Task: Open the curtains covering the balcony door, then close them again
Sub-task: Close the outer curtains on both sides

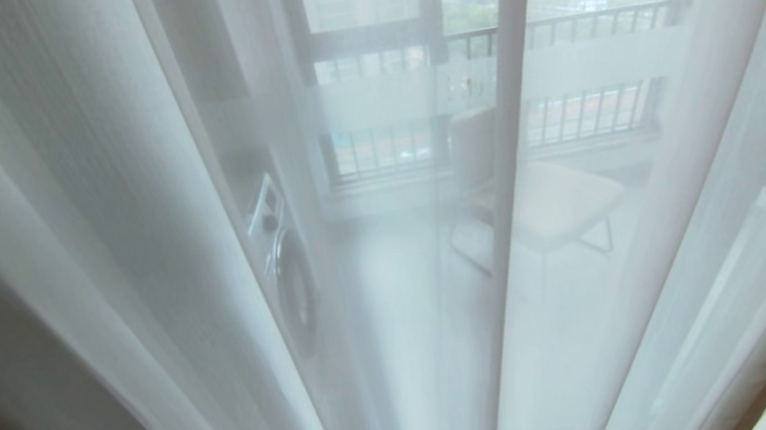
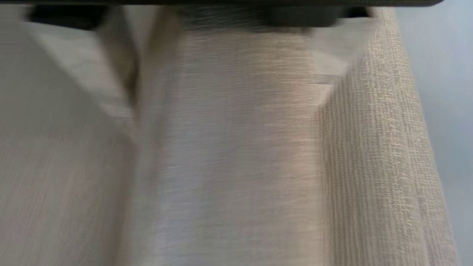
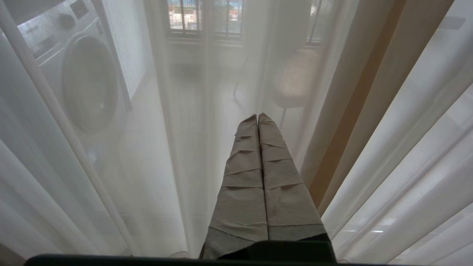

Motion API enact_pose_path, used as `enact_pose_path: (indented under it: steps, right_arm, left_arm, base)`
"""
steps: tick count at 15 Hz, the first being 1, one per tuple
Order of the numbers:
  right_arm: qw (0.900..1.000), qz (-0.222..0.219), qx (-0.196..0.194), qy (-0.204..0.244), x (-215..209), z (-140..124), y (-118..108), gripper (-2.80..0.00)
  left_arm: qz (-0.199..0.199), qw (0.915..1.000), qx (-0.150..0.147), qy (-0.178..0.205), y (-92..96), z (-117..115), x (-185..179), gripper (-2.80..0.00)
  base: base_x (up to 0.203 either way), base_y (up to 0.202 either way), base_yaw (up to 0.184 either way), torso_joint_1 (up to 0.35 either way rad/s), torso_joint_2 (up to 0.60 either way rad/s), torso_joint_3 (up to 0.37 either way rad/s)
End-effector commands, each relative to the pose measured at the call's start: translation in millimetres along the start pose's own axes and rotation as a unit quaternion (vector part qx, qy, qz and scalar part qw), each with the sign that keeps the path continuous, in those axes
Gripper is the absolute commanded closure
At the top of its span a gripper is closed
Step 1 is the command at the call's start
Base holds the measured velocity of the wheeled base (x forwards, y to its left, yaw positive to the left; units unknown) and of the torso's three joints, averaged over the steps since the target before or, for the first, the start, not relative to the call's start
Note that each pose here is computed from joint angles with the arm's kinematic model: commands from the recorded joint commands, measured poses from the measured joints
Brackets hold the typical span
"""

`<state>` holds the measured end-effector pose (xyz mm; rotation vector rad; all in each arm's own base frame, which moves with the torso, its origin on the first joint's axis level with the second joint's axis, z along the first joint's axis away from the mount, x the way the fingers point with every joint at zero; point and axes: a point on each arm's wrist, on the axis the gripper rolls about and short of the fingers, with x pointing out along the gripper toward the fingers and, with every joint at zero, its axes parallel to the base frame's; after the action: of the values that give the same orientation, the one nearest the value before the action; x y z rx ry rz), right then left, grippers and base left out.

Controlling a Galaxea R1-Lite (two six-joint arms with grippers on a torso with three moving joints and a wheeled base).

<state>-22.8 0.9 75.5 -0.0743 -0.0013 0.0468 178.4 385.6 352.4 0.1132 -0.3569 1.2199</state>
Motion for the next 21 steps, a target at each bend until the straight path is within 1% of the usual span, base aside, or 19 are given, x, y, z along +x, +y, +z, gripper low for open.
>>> enact_pose_path:
  steps: [1, 5, 10, 12, 14, 18, 21]
  right_arm:
    - [1.0, 0.0, 0.0, 0.0, 0, 0, 0, 0.0]
    - [1.0, 0.0, 0.0, 0.0, 0, 0, 0, 0.0]
    - [1.0, 0.0, 0.0, 0.0, 0, 0, 0, 0.0]
    - [1.0, 0.0, 0.0, 0.0, 0, 0, 0, 0.0]
    - [1.0, 0.0, 0.0, 0.0, 0, 0, 0, 0.0]
    - [1.0, 0.0, 0.0, 0.0, 0, 0, 0, 0.0]
    - [1.0, 0.0, 0.0, 0.0, 0, 0, 0, 0.0]
  left_arm:
    - [0.001, 1.0, 0.0, 0.0, 0.3, -1, 1, 0.0]
    - [0.001, 1.0, 0.0, 0.003, 1.0, -4, 2, 0.0]
    - [-0.001, 1.0, 0.0, 0.0, -0.1, -1, 0, 0.0]
    - [-0.01, 0.9999, -0.003, -0.007, -1.6, 7, -3, 0.0]
    - [-0.037, 0.9992, -0.01, -0.014, -3.0, 18, -7, 0.0]
    - [-0.054, 0.9978, -0.022, -0.032, -12.3, 40, -19, 0.0]
    - [-0.065, 0.997, -0.033, -0.027, -17.1, 53, -36, 0.0]
  base:
    - [0.0, 0.0, 0.0, 0.0, 0.0, 0.0]
    - [0.0, 0.0, 0.0, 0.0, 0.0, 0.0]
    - [0.0, 0.0, 0.0, 0.0, 0.0, 0.0]
    - [0.0, 0.0, 0.0, 0.0, 0.0, 0.0]
    - [0.0, 0.0, 0.0, 0.0, 0.0, 0.0]
    - [0.0, 0.0, 0.0, 0.0, 0.0, 0.0]
    - [0.0, 0.0, 0.0, 0.0, 0.0, 0.0]
